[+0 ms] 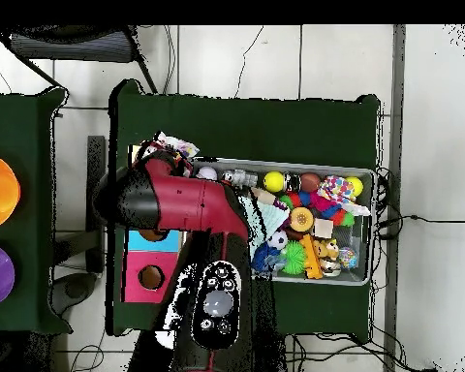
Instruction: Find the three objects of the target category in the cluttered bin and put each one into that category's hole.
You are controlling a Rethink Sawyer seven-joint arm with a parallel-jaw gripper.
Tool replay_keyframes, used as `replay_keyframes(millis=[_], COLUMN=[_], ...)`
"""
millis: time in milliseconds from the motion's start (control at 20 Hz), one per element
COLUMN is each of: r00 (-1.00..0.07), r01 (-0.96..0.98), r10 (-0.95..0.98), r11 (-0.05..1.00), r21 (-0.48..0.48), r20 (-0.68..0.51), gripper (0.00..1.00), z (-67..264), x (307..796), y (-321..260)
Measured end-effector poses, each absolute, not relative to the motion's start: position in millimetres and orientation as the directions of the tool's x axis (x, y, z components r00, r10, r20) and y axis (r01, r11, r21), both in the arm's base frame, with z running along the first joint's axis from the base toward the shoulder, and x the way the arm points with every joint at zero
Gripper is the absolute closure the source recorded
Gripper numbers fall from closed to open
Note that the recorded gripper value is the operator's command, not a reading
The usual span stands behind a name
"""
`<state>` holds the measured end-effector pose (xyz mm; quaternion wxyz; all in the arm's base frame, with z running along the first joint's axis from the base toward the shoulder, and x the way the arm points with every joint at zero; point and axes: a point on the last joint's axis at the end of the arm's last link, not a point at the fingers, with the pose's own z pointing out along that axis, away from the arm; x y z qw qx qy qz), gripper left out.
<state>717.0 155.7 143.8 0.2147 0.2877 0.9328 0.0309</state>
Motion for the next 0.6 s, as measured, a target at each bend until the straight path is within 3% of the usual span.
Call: replay_keyframes(millis=[200,600], r00=[-0.704,-0.721], r01=[0.496,0.478], r10=[0.545,0.529], r11=[0.836,0.847], r21=[0.234,0.232], r20=[-0.456,-0.447], gripper=[1.00,1.00], z=[145.8,143.8], x=[729.2,725.6], y=[161.7,181.7])
